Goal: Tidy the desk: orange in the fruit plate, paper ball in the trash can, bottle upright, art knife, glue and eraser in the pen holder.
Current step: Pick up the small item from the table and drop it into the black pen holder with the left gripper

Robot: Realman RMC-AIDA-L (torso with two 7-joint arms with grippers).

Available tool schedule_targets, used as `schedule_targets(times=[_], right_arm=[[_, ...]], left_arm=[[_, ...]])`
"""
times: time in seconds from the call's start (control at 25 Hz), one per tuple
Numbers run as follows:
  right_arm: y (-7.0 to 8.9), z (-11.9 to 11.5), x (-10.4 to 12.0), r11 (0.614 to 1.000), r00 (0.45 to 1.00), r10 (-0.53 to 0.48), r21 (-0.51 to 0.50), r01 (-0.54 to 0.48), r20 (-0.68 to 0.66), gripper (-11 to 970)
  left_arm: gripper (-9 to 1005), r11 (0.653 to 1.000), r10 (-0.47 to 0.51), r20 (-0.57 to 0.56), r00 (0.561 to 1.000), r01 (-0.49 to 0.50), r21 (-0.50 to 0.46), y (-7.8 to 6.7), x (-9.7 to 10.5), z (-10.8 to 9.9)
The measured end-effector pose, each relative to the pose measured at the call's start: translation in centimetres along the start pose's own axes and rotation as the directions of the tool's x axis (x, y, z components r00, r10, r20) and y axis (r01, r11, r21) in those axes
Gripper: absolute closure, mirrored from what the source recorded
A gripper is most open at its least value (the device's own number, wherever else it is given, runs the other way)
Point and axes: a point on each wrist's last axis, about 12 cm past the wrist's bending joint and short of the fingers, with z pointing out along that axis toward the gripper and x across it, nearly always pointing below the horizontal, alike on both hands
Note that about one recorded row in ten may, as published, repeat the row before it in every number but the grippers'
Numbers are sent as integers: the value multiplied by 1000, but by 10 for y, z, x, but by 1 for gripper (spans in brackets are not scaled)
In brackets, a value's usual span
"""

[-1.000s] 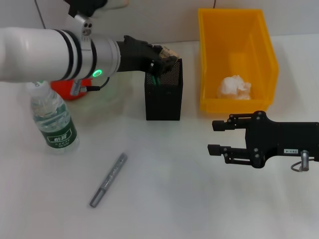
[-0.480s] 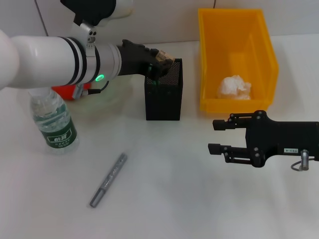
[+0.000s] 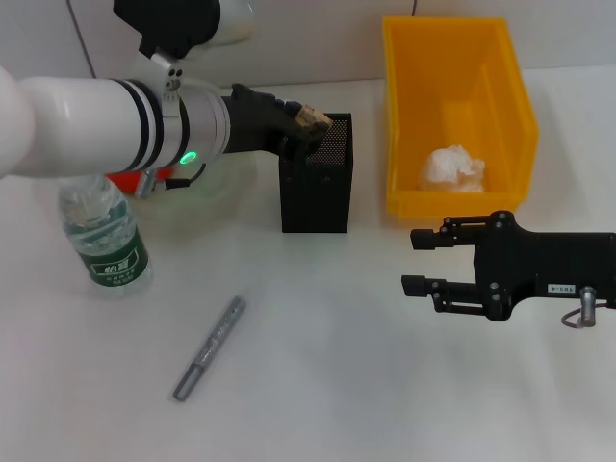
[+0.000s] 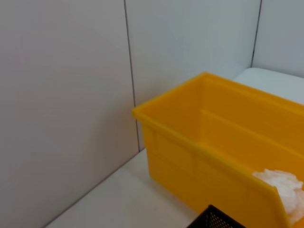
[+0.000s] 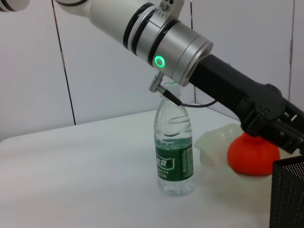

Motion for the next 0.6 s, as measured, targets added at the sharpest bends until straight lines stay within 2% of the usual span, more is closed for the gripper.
schedule_targets(times=[0.28,0.6], right_arm=[[0,0,0,1000,1000,1,0,-1,0,385],[0,0,0,1000,1000,3,-1,-3,0,385]], left_arm=[[612,1000,8,-17,1000,-8,10,-2,5,0],[439,1000,7,-15,1000,-7,7,-2,5,0]])
